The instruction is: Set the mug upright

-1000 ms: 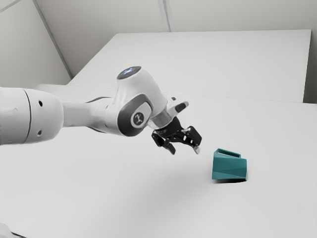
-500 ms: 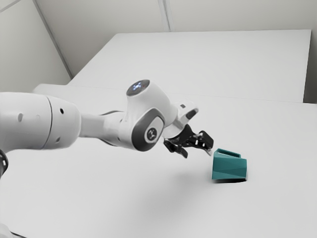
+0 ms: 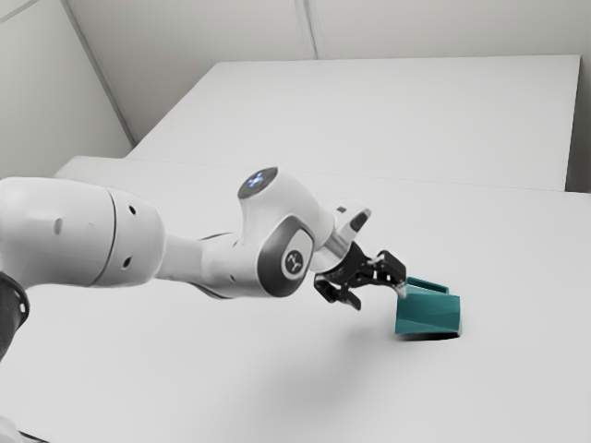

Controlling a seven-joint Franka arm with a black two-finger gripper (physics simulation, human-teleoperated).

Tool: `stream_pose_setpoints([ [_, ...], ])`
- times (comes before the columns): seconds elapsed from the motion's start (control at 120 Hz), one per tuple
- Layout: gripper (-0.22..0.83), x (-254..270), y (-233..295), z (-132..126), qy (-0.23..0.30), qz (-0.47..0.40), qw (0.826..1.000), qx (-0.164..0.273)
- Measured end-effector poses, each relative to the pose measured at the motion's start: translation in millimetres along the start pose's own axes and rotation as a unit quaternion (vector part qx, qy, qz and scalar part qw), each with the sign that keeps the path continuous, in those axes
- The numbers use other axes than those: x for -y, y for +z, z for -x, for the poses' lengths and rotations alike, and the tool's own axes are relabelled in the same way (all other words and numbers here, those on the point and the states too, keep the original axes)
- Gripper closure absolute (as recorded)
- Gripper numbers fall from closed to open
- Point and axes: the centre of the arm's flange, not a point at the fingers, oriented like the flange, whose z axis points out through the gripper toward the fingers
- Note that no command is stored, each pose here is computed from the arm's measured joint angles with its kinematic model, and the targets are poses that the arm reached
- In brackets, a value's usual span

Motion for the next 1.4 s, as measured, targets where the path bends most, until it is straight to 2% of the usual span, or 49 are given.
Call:
stream_pose_setpoints([
  [0.333,0.04,-14,14,6,0.025,0.005,1.000,-0.013],
  [0.633,0.06,-17,22,9,0.016,0.017,0.999,-0.024],
  [1.008,0.12,-36,20,13,0.035,0.034,0.998,-0.037],
  [1.4,0.18,-41,29,5,0.041,0.036,0.998,-0.042],
])
